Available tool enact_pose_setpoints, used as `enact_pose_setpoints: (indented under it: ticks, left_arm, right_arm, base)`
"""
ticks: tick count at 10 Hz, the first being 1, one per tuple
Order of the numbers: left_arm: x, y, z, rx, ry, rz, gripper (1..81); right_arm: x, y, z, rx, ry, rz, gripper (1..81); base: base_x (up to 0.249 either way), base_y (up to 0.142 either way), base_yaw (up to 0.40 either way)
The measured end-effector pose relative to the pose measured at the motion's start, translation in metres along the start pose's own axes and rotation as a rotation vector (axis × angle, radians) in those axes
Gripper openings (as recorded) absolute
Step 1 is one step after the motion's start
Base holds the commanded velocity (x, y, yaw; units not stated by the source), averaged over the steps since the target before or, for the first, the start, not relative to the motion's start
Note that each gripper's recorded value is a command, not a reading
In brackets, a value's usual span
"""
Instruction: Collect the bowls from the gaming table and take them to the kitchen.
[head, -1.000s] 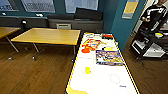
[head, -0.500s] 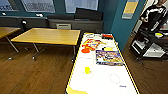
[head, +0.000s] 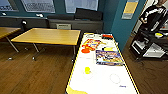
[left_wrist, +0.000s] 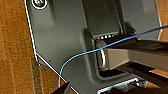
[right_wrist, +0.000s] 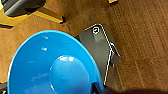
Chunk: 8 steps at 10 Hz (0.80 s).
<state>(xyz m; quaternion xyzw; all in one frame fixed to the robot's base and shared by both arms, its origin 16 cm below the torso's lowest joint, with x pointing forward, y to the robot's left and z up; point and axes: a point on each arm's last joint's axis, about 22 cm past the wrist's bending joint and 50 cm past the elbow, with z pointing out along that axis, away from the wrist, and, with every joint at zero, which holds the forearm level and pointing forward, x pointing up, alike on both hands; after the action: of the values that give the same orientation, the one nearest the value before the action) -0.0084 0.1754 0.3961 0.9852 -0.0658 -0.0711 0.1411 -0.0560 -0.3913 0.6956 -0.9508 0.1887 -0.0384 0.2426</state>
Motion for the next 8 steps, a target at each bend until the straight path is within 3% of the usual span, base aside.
enact_pose_setpoints:
  ticks: [1,2,4,5,8]
  left_arm:
    - [0.0,-0.003,-0.002,-0.011,0.002,0.0,81.1]
    - [0.003,-0.002,-0.005,-0.041,0.009,0.002,81.1]
    - [0.015,0.007,-0.017,-0.12,0.032,0.01,81.1]
    - [0.018,0.001,-0.027,-0.147,0.04,0.012,81.1]
    - [0.016,-0.049,-0.07,-0.17,0.057,0.008,81.1]
  right_arm:
    - [-0.008,0.009,0.011,-0.01,0.013,-0.008,1.0]
    - [-0.017,0.021,0.026,-0.026,0.041,-0.013,1.0]
    - [-0.058,0.015,0.058,-0.007,0.034,0.005,1.0]
    - [-0.071,0.009,0.068,0.003,0.035,0.01,1.0]
    - [-0.084,0.024,0.081,-0.025,0.047,-0.008,1.0]
  base:
    - [0.0,0.0,0.0]
    - [0.0,0.0,0.0]
    - [0.0,0.0,0.0]
    - [0.0,0.0,0.0]
    - [0.0,0.0,0.0]
